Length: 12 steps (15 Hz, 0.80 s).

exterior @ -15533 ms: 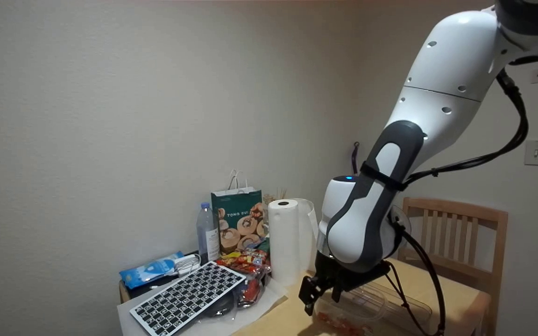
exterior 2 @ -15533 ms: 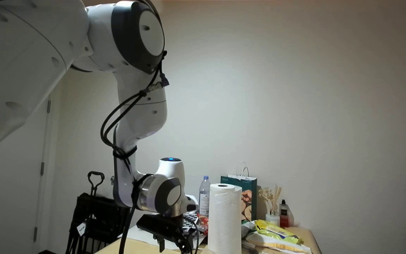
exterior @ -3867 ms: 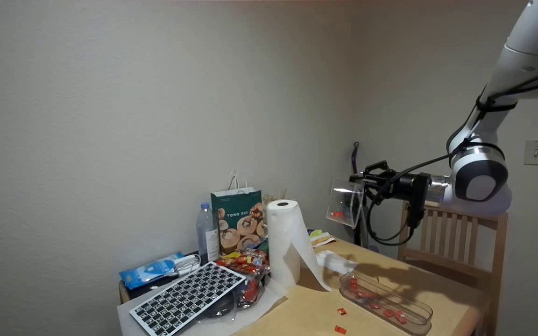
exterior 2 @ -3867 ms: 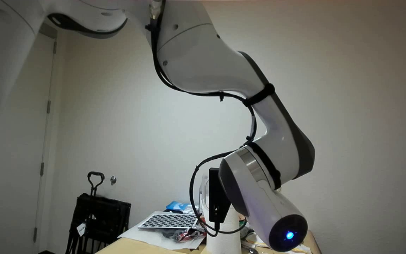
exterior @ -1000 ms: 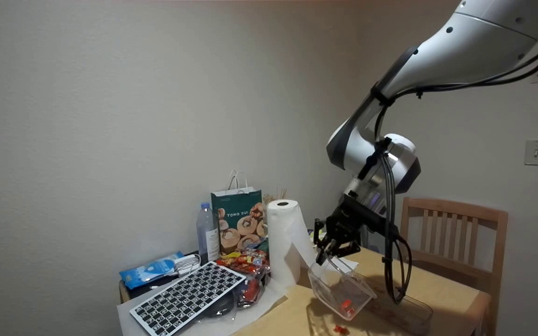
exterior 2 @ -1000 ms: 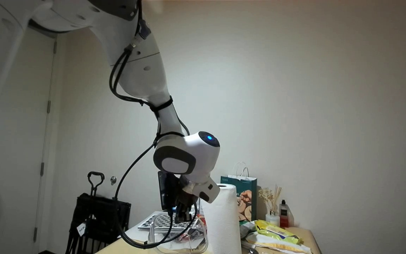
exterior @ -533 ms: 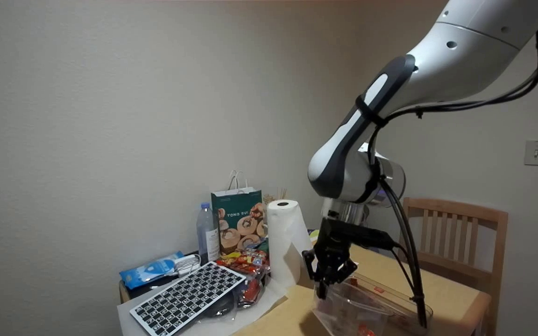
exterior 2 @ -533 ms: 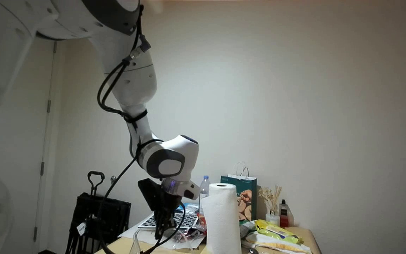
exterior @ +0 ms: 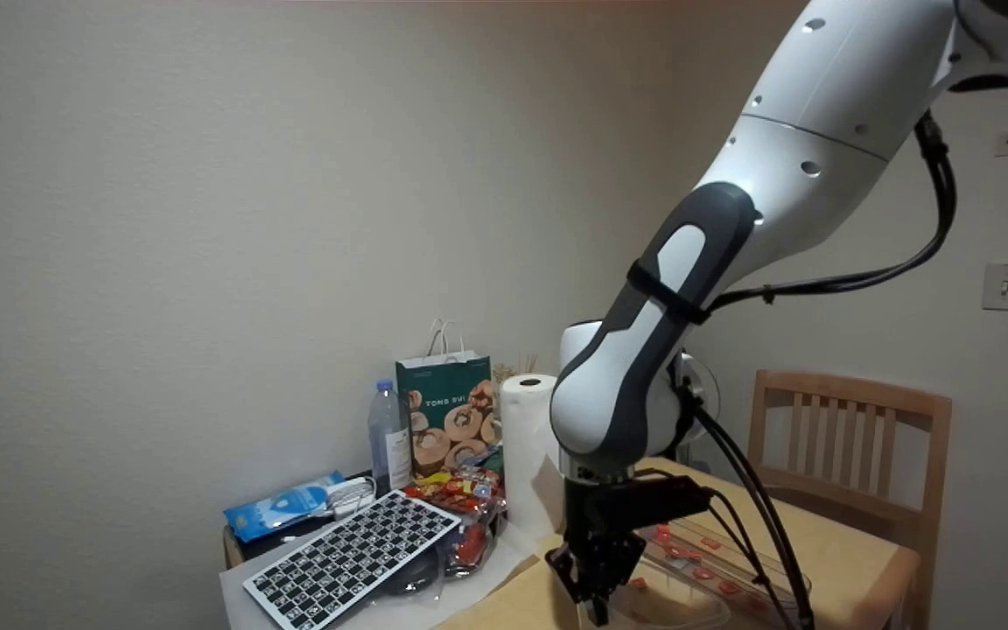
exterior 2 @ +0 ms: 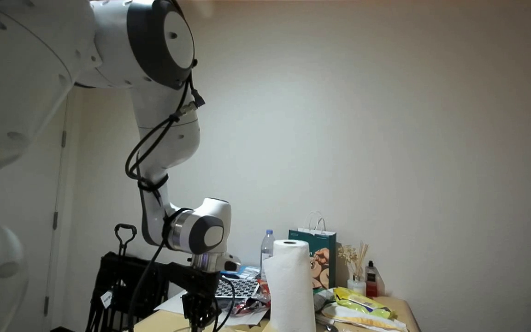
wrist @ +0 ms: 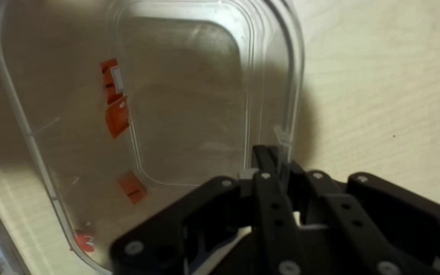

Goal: Pour the contents of the bowl into the glass container

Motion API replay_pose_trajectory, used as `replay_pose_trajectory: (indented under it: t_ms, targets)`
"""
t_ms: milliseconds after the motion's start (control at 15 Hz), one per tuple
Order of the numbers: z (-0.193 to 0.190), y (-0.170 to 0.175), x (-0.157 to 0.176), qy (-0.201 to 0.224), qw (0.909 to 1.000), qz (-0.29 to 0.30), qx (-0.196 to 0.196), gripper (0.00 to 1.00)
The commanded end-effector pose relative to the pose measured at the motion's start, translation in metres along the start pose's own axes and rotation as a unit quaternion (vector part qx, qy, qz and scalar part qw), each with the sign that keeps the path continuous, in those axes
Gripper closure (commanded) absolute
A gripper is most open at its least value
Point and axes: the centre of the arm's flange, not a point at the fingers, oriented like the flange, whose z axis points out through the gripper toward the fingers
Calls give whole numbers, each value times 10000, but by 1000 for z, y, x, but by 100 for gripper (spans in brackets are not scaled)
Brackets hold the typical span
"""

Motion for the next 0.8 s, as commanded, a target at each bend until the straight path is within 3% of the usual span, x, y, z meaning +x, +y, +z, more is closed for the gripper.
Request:
replay_pose_trajectory:
  t_ms: [0,267,333,467,733]
  targets:
    - [34,-14,11,611,9976,-287,123,98]
    - [39,-20,15,901,9953,-284,235,98]
    - [38,-20,15,879,9954,-270,258,68]
    - [34,-22,15,773,9963,-189,332,63]
    - [-13,-30,23,781,9957,114,489,38]
